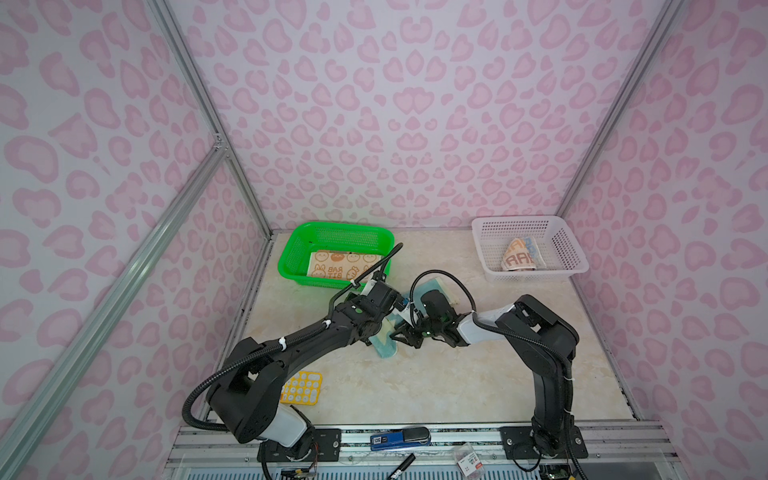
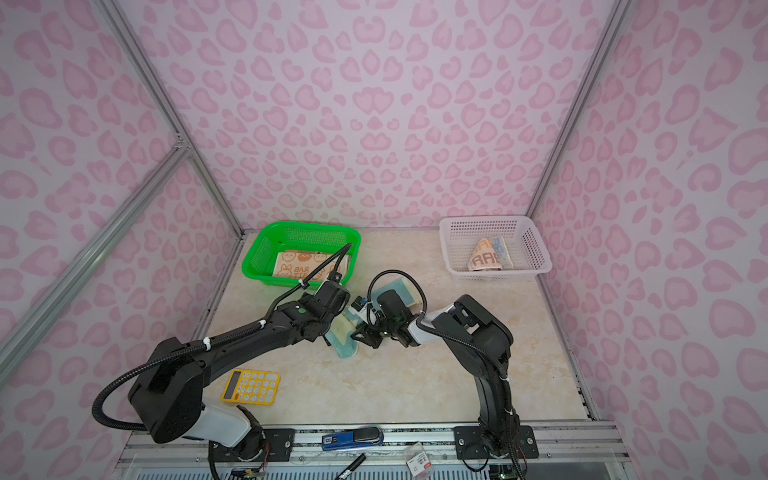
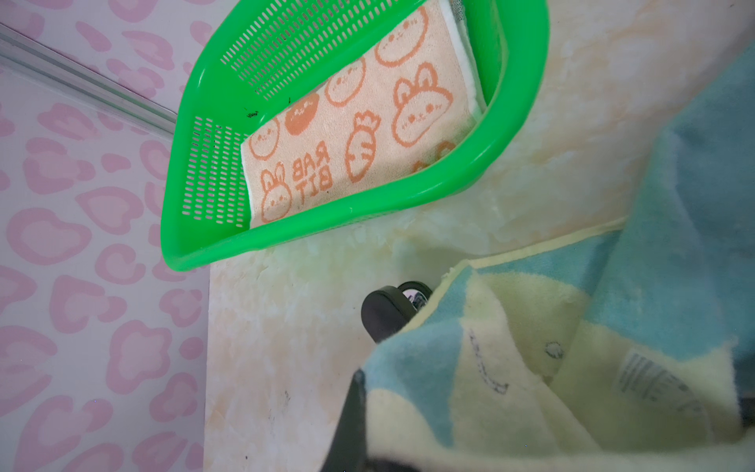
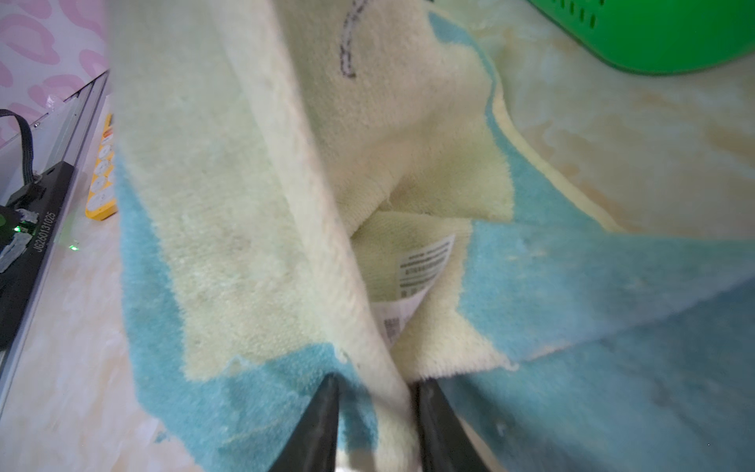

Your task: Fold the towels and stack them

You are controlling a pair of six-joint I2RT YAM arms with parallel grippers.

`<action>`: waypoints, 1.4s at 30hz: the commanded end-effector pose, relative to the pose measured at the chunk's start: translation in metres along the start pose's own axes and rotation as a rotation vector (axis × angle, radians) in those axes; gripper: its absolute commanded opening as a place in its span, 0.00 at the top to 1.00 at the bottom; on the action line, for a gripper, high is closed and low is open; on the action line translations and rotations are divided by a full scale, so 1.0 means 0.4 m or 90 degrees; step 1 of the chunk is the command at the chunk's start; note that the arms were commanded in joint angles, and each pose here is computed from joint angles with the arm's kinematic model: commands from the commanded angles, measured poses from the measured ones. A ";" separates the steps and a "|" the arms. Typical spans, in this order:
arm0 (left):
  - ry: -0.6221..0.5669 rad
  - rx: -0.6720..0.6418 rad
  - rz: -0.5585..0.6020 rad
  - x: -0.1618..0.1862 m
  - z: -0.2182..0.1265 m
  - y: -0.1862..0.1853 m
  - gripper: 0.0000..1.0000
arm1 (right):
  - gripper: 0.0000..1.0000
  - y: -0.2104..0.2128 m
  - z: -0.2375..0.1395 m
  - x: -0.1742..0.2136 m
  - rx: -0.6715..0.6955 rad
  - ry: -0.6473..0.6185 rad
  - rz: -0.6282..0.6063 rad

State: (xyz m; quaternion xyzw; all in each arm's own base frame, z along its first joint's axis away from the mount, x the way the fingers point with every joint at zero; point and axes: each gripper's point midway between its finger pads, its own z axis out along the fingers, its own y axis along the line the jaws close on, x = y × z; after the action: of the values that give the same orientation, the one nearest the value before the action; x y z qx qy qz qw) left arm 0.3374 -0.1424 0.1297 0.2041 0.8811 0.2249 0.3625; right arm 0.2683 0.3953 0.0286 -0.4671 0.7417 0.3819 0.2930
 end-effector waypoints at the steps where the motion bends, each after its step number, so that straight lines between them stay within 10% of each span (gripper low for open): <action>1: -0.008 -0.009 -0.019 -0.005 0.003 0.005 0.97 | 0.70 0.012 0.009 0.026 -0.015 0.022 -0.002; 14: 0.000 -0.006 -0.023 -0.001 0.011 0.000 0.97 | 1.00 0.024 0.037 0.095 0.020 0.093 -0.012; 21: 0.002 0.002 -0.028 0.000 0.009 -0.003 0.97 | 1.00 -0.005 -0.032 0.025 0.068 0.003 0.013; 42: -0.146 0.161 -0.092 -0.357 -0.232 0.081 0.97 | 1.00 -0.099 -0.679 -0.494 0.522 -0.081 -0.191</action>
State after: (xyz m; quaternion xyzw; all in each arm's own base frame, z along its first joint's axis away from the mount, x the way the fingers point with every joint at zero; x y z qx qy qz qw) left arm 0.3693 -0.2049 0.2645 0.1885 0.8736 0.0790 0.4416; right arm 0.3559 0.2769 0.3182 -0.3798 0.7197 0.1234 0.5679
